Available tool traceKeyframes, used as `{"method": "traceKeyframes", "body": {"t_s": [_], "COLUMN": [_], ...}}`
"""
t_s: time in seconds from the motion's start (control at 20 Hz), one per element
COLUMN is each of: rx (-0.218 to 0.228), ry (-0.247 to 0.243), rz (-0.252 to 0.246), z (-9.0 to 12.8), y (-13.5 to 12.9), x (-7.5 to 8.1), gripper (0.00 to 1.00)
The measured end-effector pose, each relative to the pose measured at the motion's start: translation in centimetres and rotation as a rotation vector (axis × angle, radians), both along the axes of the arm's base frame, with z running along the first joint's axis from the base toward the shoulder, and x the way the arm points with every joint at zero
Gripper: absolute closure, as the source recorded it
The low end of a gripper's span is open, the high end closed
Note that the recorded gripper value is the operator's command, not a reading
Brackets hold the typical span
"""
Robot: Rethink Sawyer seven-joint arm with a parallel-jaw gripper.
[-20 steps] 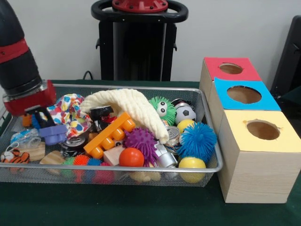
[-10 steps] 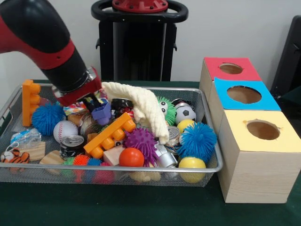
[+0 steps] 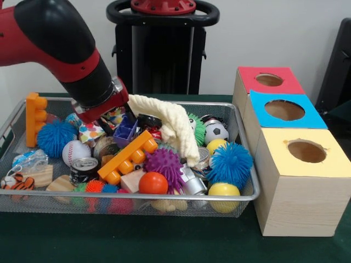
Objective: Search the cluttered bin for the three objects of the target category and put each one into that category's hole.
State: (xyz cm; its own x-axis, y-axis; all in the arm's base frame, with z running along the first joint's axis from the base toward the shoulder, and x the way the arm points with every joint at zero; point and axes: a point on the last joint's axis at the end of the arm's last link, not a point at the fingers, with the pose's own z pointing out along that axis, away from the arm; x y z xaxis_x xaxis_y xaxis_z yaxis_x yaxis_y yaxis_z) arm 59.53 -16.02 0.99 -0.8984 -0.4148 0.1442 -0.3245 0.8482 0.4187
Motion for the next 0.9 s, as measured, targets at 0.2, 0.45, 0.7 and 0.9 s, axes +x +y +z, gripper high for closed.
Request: {"method": "traceKeyframes", "body": {"t_s": [0.2,0.45,0.7,0.9], "rx": [-0.005,-0.025,-0.115,-0.182], "ry": [0.005,0.005,-0.046,-0.113], "rz": [-0.002,0.009,0.055,0.080], "z": [-0.1,-0.2,0.3,0.8], "y": [-0.2,-0.7,-2.1,-3.0], "x": [-0.2,-0.5,-0.4,0.2], "gripper": [0.00,0.00,0.00,0.00]}}
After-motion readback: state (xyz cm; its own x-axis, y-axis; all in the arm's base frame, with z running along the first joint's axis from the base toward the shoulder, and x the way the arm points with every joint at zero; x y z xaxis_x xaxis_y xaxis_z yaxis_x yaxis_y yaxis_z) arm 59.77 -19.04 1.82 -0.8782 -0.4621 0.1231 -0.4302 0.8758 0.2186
